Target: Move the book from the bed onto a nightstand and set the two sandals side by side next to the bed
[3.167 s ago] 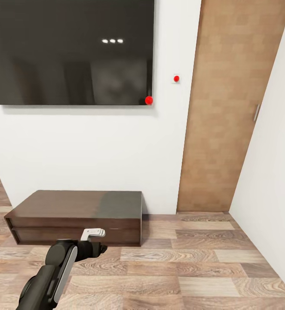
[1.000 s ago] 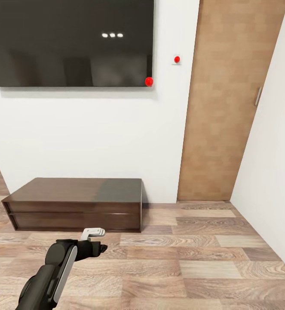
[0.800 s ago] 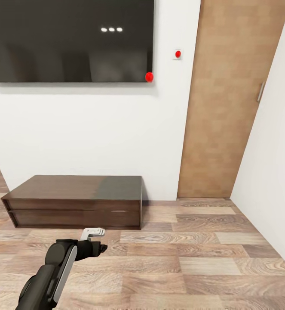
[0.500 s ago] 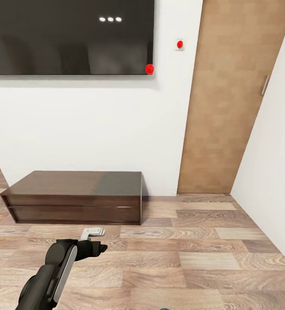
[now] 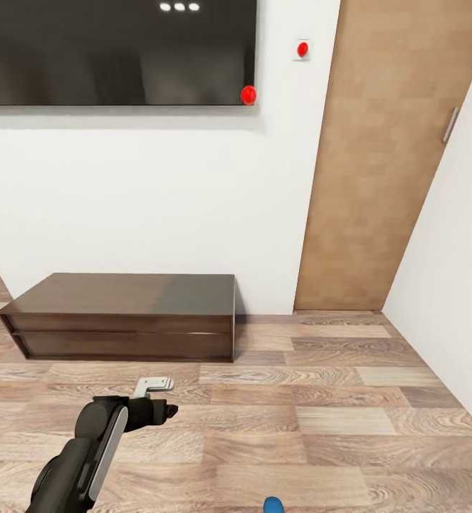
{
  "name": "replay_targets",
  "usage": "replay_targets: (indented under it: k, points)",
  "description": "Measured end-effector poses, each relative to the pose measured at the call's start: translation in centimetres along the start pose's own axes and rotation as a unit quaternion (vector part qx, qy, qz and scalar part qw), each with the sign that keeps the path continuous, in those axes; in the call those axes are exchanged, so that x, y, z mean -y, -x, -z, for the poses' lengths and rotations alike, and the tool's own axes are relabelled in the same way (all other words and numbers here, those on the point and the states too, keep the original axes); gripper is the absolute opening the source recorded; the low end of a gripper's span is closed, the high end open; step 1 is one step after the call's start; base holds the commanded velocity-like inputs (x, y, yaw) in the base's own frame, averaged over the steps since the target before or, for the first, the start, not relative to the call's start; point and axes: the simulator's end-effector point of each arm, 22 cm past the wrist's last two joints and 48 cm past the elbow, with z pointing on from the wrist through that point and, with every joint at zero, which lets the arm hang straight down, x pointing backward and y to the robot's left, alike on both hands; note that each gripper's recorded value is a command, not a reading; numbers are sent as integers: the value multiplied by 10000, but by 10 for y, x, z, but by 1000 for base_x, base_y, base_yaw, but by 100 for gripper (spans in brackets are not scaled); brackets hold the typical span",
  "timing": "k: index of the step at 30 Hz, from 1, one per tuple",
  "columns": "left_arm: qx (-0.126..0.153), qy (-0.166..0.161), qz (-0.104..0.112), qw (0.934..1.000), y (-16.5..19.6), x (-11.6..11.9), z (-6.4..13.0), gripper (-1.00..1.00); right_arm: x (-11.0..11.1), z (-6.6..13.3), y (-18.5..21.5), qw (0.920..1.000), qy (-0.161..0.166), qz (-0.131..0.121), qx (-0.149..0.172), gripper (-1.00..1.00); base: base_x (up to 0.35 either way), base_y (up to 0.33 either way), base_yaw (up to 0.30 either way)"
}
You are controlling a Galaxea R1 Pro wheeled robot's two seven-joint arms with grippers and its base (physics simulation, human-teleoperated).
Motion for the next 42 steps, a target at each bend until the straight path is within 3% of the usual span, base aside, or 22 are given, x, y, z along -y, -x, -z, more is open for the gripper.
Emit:
replay_targets:
  k: [42]
  points:
    - [-85,1,14,10000,-6,-1,-7,100,-4,-2,14,9999,67,30,104,100,0,0,0]
